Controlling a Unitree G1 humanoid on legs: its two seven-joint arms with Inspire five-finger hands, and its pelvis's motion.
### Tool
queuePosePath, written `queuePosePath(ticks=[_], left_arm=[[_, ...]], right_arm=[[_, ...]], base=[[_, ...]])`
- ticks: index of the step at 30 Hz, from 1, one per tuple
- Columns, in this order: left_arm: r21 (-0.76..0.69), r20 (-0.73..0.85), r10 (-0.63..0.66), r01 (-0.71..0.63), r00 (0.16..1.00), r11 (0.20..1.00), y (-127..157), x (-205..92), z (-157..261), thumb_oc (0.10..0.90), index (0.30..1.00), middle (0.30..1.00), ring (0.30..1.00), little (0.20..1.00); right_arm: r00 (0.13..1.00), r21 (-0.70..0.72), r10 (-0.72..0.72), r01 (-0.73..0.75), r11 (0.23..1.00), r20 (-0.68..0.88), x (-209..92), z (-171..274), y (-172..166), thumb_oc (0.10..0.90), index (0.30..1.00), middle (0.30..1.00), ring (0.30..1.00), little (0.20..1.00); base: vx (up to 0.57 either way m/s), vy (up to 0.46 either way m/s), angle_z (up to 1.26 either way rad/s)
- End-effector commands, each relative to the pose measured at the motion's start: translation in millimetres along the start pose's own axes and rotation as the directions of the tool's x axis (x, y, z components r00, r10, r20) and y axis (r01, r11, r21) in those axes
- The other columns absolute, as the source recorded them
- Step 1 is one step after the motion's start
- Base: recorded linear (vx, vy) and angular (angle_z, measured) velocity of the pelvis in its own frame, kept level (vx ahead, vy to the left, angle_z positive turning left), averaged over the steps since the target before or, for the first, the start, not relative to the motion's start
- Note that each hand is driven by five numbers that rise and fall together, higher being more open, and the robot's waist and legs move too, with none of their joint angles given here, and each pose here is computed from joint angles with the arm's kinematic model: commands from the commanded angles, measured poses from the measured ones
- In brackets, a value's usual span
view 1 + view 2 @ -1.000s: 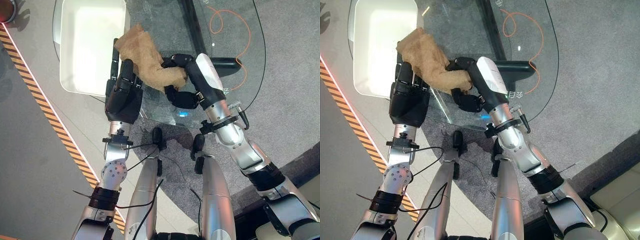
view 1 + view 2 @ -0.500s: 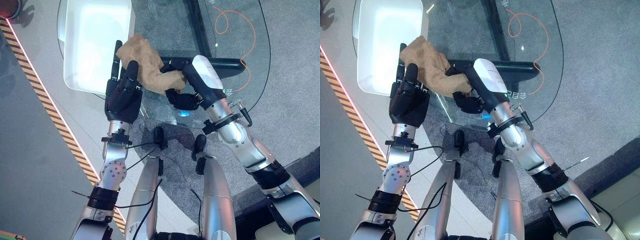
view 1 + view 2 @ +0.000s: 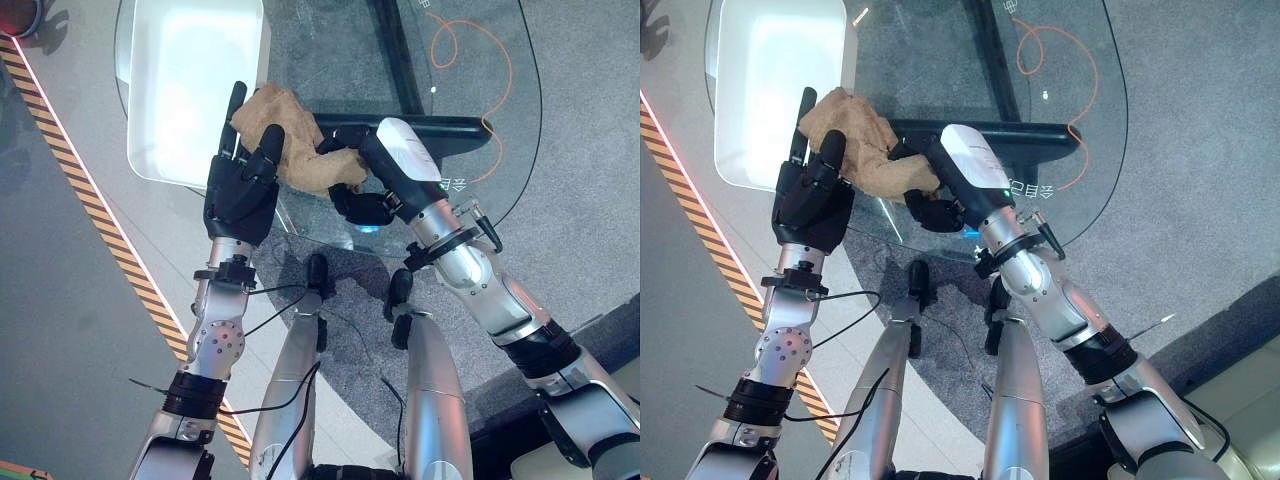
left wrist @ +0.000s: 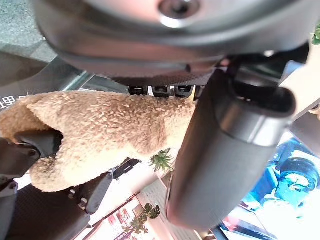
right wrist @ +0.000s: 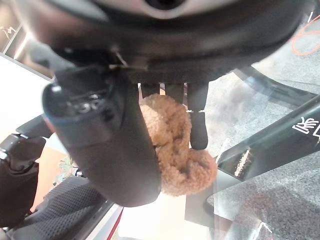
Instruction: Wipe the table with a cloth and put it in the basket.
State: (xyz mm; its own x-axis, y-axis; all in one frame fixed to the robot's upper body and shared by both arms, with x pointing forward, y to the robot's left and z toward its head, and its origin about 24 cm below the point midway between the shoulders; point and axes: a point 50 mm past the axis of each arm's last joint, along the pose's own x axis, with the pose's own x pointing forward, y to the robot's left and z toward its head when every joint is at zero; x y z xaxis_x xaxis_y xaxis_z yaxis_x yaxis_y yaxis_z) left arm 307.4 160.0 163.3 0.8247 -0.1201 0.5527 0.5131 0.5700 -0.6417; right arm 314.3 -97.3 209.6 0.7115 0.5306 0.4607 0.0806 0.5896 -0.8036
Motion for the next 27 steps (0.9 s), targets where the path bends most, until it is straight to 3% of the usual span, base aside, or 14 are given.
queuePosePath(ticks=[1, 27], left_arm=[[0.063, 0.201, -0.330, 0.324, 0.922, 0.944, -65.0, 20.5, 37.9, 0.100, 0.300, 0.300, 0.300, 0.200], [0.061, 0.207, -0.323, 0.318, 0.923, 0.946, -66.1, 20.3, 38.6, 0.100, 0.300, 0.300, 0.300, 0.200]], right_arm=[[0.910, 0.017, -0.094, 0.095, 0.995, 0.405, 16.6, 81.4, -24.5, 0.100, 0.300, 0.300, 0.300, 0.200], [0.906, 0.022, -0.102, 0.102, 0.995, 0.410, 16.6, 84.0, -25.6, 0.100, 0.300, 0.300, 0.300, 0.200]], base=[[0.00, 0.000, 0.00], [0.00, 0.000, 0.00]])
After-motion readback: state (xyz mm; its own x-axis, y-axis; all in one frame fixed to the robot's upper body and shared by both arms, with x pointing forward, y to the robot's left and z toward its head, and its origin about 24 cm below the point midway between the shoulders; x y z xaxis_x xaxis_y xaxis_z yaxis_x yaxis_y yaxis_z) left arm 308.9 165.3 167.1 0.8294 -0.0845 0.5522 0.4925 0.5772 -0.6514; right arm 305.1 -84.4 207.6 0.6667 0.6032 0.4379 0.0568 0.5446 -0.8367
